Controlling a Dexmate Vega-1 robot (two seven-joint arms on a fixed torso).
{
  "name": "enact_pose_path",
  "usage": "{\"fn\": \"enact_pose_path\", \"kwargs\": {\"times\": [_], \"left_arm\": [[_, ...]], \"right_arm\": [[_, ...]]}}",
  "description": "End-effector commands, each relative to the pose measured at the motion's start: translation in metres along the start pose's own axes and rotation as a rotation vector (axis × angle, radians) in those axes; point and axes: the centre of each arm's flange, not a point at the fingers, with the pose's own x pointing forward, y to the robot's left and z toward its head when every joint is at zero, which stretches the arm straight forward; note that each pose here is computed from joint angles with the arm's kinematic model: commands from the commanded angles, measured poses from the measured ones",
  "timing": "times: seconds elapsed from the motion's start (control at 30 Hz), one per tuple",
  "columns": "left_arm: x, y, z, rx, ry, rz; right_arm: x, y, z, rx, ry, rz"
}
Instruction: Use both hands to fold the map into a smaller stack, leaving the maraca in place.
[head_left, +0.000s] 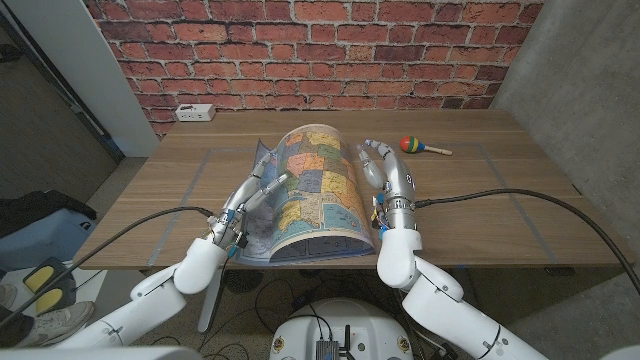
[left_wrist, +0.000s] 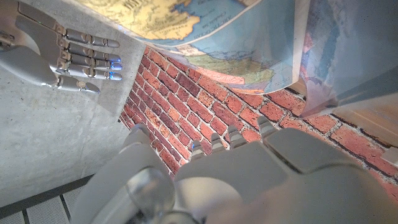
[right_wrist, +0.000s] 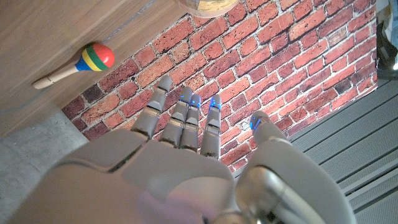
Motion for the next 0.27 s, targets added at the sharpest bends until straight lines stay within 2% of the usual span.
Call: {"fn": "enact_pose_path", "kwargs": {"times": [0.03,0.17,0.27], "left_arm": [[-0.004,0.013,-0.002,-0.226,-0.038,-0.003],[-0.009,0.011,-0.008,-0.299,0.003,0.009],[-0.010,0.010,-0.010,-0.310,0.039,0.015]], "right_arm": [[0.004,-0.035,-0.023,0.282,-0.010,-0.047],[0.005,-0.041,-0.035,0.396,0.008,-0.081],[0.008,-0.038,-0.034,0.442,-0.023,-0.092]]}}
